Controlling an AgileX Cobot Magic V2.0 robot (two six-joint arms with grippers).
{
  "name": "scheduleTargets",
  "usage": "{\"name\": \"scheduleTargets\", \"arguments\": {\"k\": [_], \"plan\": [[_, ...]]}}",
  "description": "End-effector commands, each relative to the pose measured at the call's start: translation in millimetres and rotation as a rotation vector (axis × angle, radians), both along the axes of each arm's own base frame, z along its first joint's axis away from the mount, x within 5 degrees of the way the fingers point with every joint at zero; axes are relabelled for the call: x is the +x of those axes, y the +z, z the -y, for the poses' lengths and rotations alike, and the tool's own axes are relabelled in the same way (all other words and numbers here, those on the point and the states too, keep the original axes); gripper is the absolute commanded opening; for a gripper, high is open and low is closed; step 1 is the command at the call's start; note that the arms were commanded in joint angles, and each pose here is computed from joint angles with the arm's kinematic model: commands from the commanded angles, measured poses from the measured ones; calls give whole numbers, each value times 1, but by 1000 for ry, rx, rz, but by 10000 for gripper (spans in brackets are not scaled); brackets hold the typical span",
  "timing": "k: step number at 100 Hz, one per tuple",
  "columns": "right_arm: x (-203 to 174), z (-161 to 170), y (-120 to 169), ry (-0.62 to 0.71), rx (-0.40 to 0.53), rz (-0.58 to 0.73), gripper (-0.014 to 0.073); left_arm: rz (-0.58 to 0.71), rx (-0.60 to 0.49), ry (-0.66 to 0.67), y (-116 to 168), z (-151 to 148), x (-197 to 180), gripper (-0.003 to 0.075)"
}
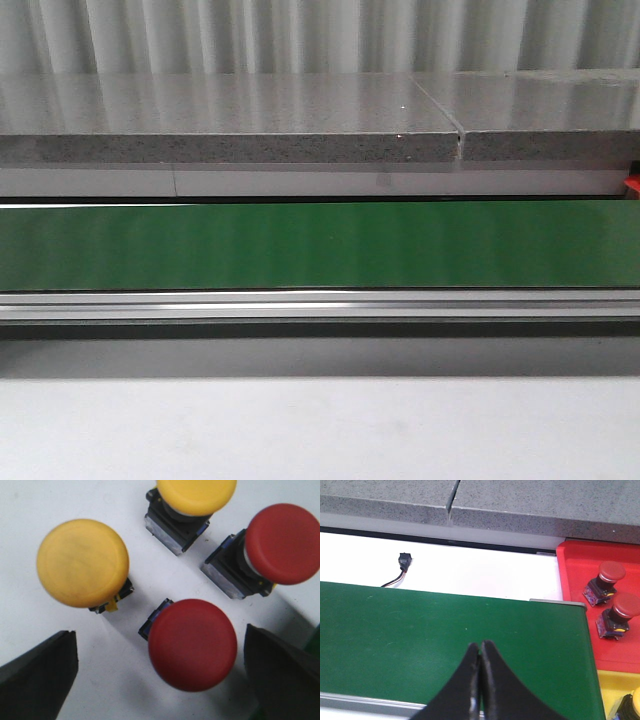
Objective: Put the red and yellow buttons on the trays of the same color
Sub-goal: 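Close the left gripper around a red push-button on the table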
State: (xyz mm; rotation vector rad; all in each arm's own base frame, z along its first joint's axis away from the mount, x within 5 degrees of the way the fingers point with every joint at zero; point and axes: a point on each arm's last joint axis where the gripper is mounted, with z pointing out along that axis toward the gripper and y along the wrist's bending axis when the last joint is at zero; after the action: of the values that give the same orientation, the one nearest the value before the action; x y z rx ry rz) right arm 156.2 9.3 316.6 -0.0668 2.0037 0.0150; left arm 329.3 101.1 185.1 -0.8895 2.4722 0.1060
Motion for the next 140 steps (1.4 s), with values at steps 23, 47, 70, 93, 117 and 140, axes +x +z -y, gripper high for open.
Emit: {"name": "scheduleTargets", "arguments": {"k": [23,47,70,93,117,140], "plan": [[1,0,18,9,-11,106,-92,130,28,-3,27,-5,17,650],[1,0,18,9,-11,106,-92,133,29,-3,28,-5,18,606],[1,0,18,9,-11,106,-92,103,26,4,26,-5,15,395],[1,0,18,9,-11,106,-92,68,22,10,25,-5,13,237],[1,0,18,9,-11,106,-92,40,30,9,32,-5,6,99],[1,0,18,9,-11,106,-92,131,81,-23,75,-1,-9,40]]}}
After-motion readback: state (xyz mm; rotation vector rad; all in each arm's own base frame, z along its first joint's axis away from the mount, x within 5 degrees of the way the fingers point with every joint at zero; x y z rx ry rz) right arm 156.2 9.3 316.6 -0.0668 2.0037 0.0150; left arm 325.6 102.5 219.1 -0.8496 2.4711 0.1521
